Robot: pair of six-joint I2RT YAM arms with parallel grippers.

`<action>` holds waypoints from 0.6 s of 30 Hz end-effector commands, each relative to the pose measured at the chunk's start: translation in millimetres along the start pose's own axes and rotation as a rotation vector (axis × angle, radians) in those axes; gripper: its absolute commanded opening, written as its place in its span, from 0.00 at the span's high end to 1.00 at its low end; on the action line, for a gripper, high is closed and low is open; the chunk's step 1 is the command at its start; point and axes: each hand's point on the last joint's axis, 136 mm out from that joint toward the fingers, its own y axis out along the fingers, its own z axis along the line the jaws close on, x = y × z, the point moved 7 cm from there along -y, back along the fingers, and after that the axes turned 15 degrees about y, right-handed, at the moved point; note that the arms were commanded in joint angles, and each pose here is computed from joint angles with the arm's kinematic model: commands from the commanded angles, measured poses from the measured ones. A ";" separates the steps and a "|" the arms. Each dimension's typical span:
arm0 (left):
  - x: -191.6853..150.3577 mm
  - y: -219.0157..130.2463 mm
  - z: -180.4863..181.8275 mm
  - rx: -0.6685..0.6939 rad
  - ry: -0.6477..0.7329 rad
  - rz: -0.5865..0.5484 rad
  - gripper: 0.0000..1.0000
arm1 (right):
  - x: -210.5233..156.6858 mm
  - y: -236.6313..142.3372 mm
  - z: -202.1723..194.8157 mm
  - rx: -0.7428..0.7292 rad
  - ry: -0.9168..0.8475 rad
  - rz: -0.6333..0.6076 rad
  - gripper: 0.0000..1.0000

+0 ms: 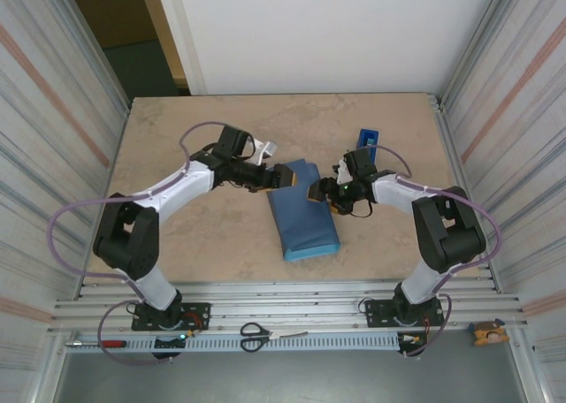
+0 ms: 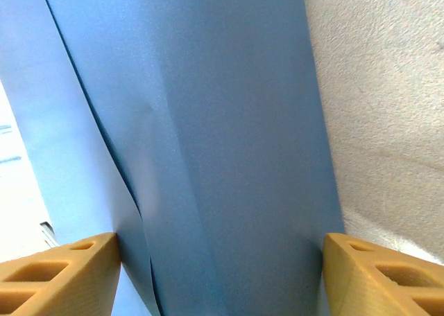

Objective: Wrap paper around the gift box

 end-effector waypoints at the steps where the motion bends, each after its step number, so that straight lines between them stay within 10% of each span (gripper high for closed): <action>1: -19.8 -7.7 30.6 0.138 -0.130 0.010 0.02 | -18.0 7.3 -21.9 -0.110 0.074 0.027 0.28; 18: -50.9 37.4 58.5 0.152 -0.204 0.206 0.05 | -29.3 11.6 -14.8 -0.122 0.076 -0.018 0.28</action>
